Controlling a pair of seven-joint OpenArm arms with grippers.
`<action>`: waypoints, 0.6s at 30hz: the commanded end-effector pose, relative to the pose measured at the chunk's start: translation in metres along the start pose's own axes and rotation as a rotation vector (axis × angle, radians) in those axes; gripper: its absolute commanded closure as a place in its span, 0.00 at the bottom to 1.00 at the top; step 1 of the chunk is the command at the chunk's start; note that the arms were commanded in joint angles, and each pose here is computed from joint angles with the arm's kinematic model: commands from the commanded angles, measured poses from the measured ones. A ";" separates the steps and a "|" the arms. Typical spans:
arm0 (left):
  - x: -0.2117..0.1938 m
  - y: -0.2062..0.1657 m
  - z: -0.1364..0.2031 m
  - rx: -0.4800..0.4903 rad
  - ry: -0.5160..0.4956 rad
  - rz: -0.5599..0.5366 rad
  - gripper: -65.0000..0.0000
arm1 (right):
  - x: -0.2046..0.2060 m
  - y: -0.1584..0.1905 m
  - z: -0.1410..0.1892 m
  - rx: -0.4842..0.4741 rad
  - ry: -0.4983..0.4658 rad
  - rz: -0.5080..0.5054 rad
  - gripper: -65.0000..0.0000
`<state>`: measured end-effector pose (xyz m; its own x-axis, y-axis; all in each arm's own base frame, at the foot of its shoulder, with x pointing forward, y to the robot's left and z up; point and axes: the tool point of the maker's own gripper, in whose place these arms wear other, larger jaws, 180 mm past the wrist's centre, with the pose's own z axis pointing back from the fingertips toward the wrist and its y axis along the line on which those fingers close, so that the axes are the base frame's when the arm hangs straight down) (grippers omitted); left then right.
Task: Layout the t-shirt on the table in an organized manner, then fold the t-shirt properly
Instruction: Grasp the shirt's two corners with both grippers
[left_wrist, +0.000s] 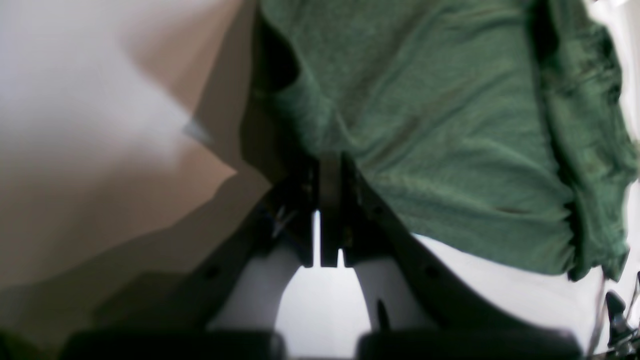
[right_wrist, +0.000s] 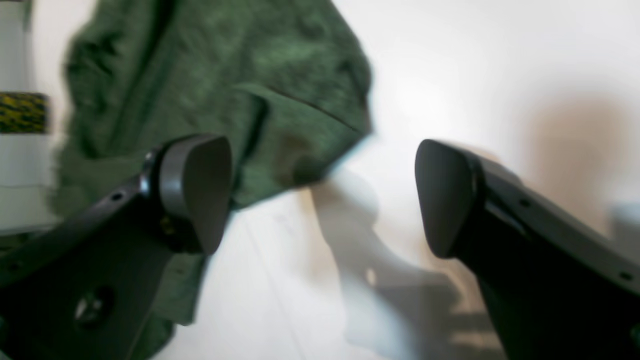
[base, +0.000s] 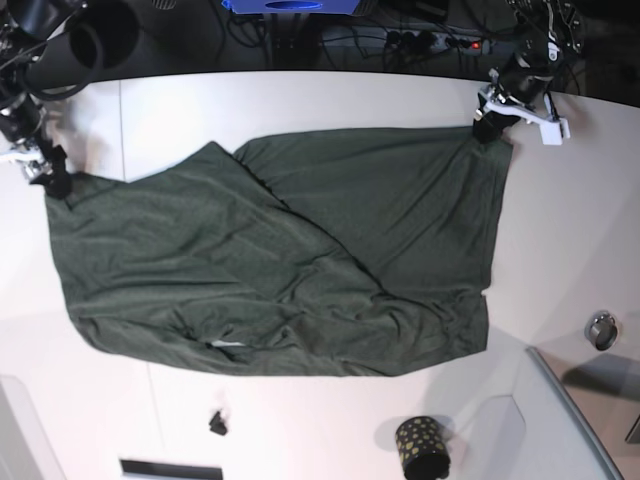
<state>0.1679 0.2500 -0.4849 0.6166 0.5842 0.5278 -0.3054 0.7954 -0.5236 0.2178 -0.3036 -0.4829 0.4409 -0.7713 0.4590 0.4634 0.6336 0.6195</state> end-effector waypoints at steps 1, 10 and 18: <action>0.018 -0.007 0.004 -0.026 -0.049 -0.031 1.00 | 0.000 -0.001 -0.003 -0.015 0.036 0.008 0.17; 0.017 -0.013 0.008 -0.032 0.006 -0.071 1.00 | -0.001 0.012 -0.022 0.020 0.053 -0.030 0.31; 0.018 -0.013 0.008 -0.031 0.008 -0.073 1.00 | 0.011 -0.003 -0.021 -0.001 0.055 -0.038 0.74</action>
<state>0.1719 0.2456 -0.4721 0.6589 0.5324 0.5314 -0.2553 0.8228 -0.5078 0.2349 -0.3050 -0.4968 0.4630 -0.7983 0.3851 0.4820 0.5914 0.6465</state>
